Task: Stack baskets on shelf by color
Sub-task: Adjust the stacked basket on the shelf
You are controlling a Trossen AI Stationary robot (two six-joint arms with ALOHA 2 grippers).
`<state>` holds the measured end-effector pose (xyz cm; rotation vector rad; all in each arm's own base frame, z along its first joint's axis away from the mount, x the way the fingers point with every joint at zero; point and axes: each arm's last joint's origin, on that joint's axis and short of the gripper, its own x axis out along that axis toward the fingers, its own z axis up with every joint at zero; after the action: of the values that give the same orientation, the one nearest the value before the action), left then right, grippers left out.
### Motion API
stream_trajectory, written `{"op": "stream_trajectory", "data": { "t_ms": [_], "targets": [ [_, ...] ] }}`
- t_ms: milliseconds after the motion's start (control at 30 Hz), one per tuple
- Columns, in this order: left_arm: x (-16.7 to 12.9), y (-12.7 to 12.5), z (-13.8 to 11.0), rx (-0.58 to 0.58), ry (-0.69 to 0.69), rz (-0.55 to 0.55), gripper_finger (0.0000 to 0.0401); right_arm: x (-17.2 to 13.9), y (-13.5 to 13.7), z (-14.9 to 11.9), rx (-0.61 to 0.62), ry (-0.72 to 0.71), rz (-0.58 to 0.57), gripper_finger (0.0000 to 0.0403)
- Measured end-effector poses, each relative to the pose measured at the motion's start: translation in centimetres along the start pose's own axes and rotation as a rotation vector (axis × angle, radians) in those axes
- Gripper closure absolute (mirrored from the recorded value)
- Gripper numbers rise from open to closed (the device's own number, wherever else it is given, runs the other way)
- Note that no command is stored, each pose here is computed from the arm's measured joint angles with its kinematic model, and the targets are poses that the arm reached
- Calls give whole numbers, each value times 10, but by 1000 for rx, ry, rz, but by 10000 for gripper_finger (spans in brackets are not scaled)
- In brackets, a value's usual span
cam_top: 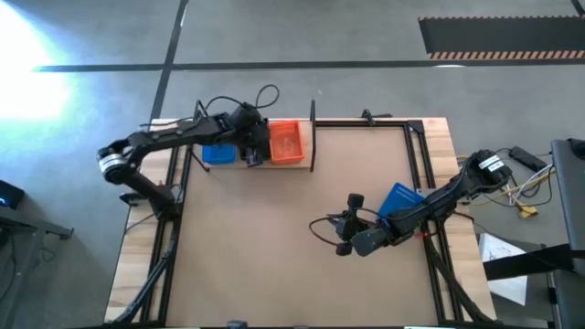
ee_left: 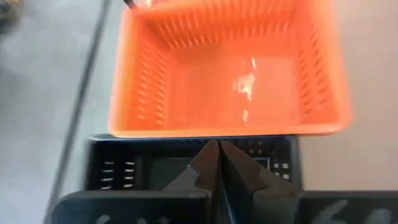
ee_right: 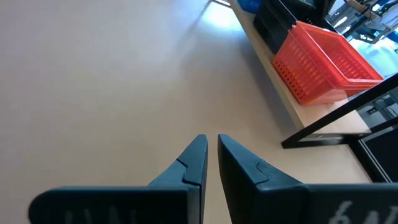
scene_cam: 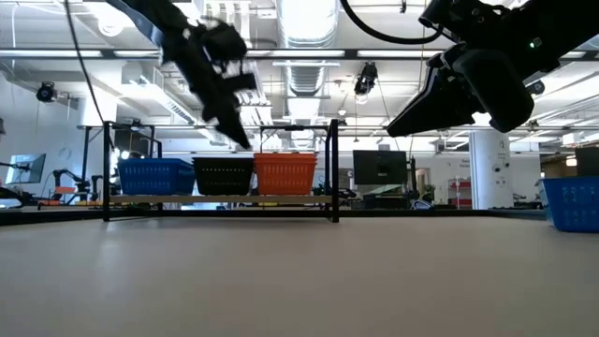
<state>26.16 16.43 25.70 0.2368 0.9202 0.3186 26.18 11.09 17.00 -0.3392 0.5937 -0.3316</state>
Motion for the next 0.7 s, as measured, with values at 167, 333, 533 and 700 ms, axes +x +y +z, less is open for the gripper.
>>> {"op": "stream_trajectory", "data": {
  "t_ms": [167, 333, 533, 700],
  "targets": [
    [-51, 0, -2, -95, 37, 182, 401, 0, 0, 0, 5, 0, 0, 371],
    [-78, 8, -25, -277, 129, 249, 401, 0, 0, 0, 9, 0, 0, 371],
    [-57, 23, -55, -395, 222, 313, 401, 0, 0, 0, -7, 0, 0, 371],
    [-26, 25, -66, -401, 294, 302, 401, 0, 0, 0, -35, 0, 0, 371]
  ]
}}
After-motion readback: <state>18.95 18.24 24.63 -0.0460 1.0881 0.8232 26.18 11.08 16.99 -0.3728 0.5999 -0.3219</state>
